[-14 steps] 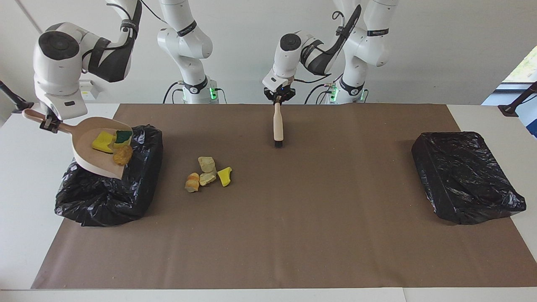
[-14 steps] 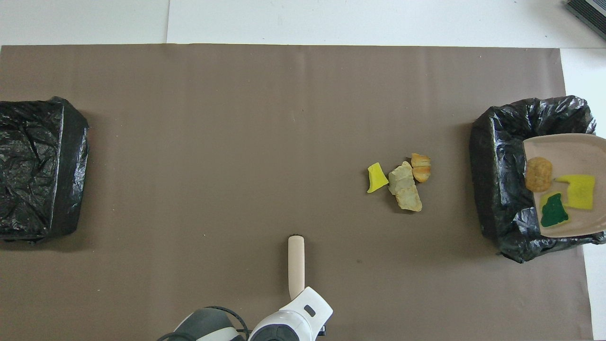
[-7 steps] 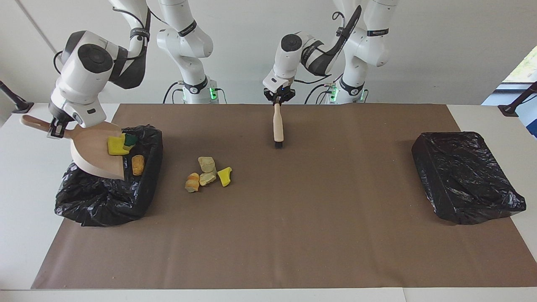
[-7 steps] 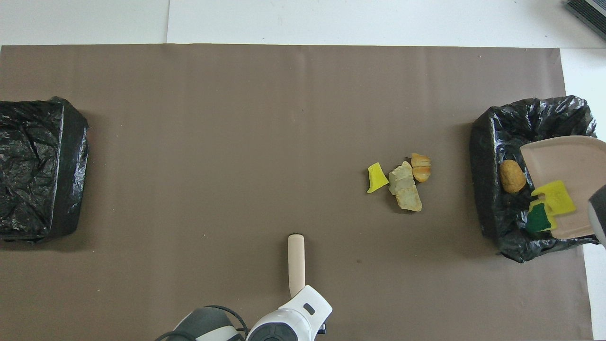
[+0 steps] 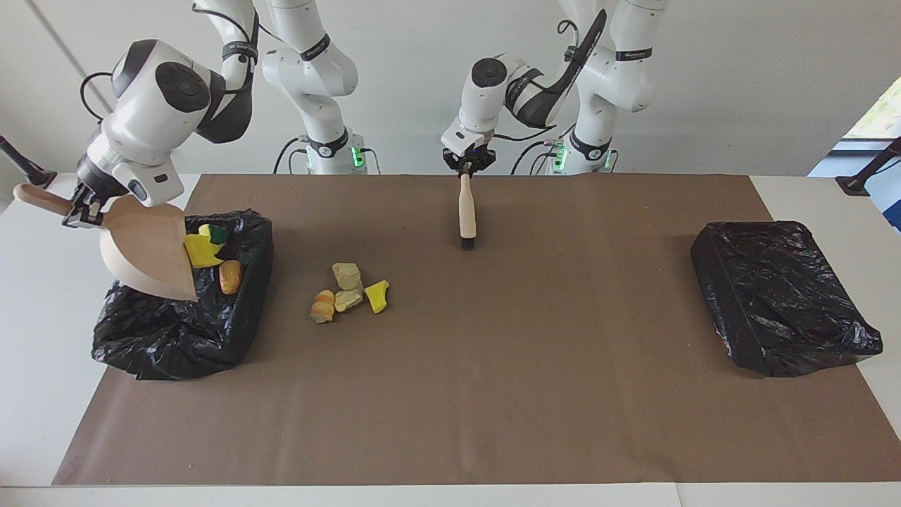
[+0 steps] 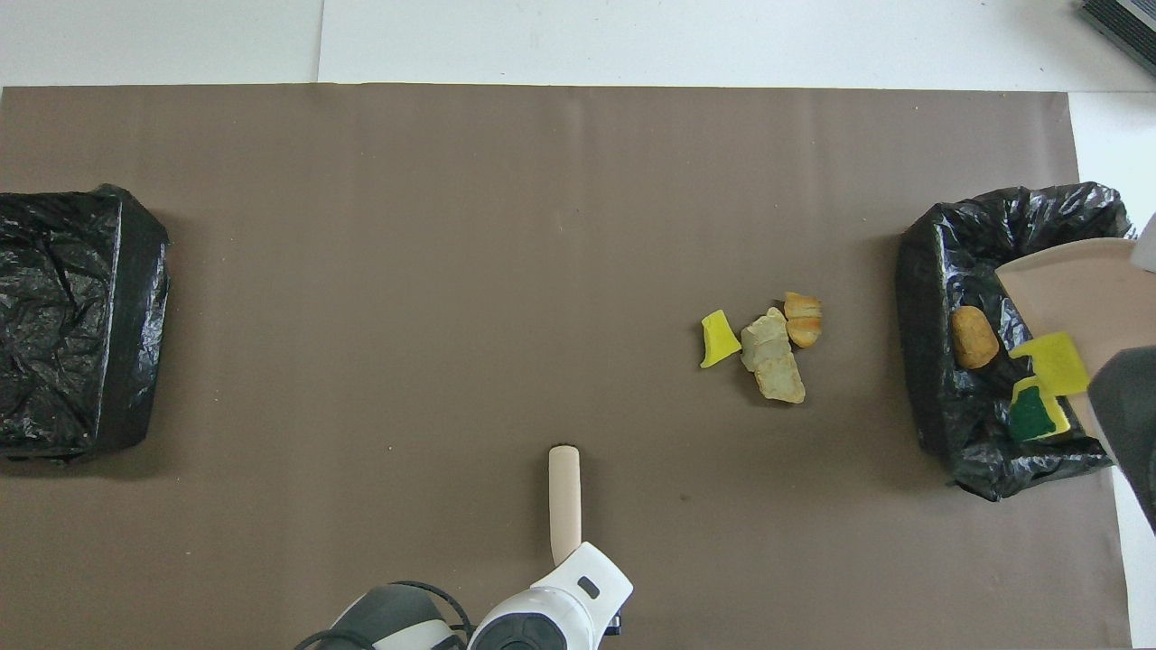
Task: Sweep and dump trash in bin
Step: 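Tilt the dustpan with the right gripper to dump trash into the bin, then set the empty dustpan beside the remaining trash with the right gripper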
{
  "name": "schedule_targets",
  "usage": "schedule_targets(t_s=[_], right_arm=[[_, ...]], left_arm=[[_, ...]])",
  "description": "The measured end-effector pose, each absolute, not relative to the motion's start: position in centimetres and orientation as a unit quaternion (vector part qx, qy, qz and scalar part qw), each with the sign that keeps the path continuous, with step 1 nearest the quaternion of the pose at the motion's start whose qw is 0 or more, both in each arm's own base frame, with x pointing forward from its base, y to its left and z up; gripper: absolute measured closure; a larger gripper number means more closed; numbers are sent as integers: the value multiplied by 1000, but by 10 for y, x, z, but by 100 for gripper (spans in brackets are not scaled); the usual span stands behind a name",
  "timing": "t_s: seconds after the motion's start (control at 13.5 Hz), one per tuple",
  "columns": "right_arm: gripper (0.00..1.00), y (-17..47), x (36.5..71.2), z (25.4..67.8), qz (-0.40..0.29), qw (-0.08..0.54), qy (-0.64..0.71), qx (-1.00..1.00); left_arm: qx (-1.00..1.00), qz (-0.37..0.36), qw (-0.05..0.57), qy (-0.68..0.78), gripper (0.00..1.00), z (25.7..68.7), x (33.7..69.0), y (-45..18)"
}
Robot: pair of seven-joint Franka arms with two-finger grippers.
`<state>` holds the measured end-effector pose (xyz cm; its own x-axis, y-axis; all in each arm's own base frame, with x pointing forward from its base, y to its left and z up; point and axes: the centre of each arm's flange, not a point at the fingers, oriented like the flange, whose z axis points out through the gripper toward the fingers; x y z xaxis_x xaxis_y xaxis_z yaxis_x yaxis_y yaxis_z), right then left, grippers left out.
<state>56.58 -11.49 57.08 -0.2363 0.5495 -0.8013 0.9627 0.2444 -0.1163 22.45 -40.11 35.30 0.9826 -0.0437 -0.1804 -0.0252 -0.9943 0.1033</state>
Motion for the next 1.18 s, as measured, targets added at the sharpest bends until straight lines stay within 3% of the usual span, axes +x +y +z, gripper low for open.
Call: schedule_targets(t_s=[0.37,0.67,0.96,1.18], right_arm=[[68,-49,559,604,-319,339,715,521],[68,18,549,608,-298,343,699,553],[68,25,544,590,-221,279,670,652],[68,41,539,579,-167,233,622,728]], left_arm=[[996,-68,45,-28,1,355,252,-393],[997,0,58,-48,0,393,344,-373],[994,43,75,-69,0,453,445,-310],[991,63,74,-90,0,517,496,-251]])
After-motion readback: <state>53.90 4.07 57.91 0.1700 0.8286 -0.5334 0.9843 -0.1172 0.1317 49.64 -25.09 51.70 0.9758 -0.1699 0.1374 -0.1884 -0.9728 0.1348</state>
